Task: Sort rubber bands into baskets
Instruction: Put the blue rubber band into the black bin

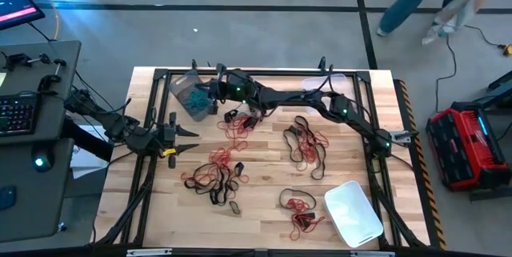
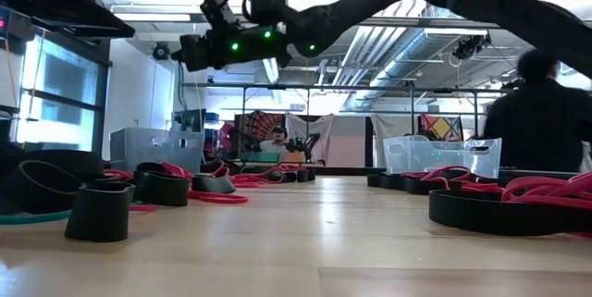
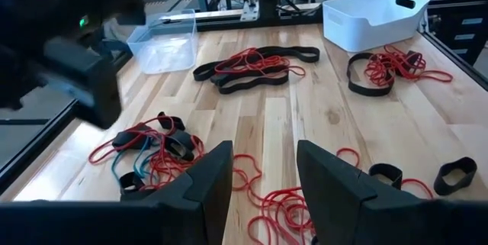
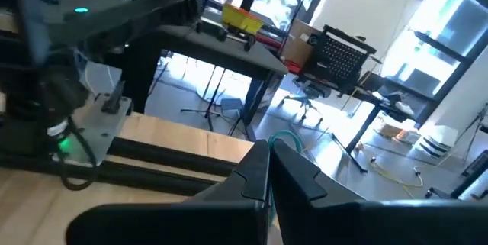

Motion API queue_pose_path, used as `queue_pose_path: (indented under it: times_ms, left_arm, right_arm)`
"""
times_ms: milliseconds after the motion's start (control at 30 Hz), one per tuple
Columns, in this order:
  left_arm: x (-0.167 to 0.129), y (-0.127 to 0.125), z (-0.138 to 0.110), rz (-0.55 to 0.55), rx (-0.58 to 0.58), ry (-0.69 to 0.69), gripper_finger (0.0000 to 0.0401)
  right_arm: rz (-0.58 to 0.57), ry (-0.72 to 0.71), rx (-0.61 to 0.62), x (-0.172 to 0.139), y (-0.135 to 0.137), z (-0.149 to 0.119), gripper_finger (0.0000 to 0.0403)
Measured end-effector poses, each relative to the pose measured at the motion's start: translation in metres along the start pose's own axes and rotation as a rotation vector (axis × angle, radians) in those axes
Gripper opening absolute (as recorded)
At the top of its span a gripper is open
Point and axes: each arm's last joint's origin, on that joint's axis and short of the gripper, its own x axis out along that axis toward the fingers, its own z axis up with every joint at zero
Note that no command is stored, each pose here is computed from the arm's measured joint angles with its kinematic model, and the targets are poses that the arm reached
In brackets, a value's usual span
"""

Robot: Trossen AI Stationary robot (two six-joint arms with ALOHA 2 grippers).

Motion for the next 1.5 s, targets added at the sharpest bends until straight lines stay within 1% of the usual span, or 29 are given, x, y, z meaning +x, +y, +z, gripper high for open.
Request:
queue_pose_path:
  times_ms: [133,267,400,533,700,833,1033,1233,1333,1500]
  left_arm:
    - [0.000,0.000,0.000,0.000,-0.001,-0.001,0.0140]
    - [0.000,0.000,0.000,0.000,-0.001,-0.001,0.0140]
    - [0.000,0.000,0.000,0.000,0.000,-0.001,0.0140]
    - [0.000,0.000,0.000,0.000,0.001,0.000,0.0140]
    - [0.000,0.000,0.000,0.000,0.002,0.000,0.0140]
    - [0.000,0.000,0.000,0.000,0.002,0.000,0.0140]
    - [0.000,0.000,0.000,0.000,0.002,0.000,0.0140]
    - [0.000,0.000,0.000,0.000,0.001,0.000,0.0140]
    - [0.000,0.000,0.000,0.000,0.001,0.000,0.0140]
    - [0.000,0.000,0.000,0.000,0.002,0.000,0.0140]
  right_arm:
    - [-0.001,0.015,0.005,0.012,0.001,-0.012,0.0000]
    - [0.008,0.033,0.030,0.025,0.003,-0.016,0.0000]
    - [0.030,0.087,0.047,0.035,0.008,-0.030,0.0000]
    - [0.022,0.112,0.052,0.035,0.011,-0.042,0.0000]
    - [0.012,0.172,0.105,0.035,0.007,-0.054,0.0000]
    - [0.002,0.204,0.128,0.034,0.003,-0.059,0.0000]
    - [0.009,0.283,0.212,0.031,-0.002,-0.070,0.0000]
    - [0.018,0.341,0.245,0.029,-0.002,-0.076,0.0002]
    - [0.030,0.369,0.251,0.029,0.001,-0.078,0.0021]
    - [0.038,0.391,0.277,0.028,0.005,-0.079,0.0089]
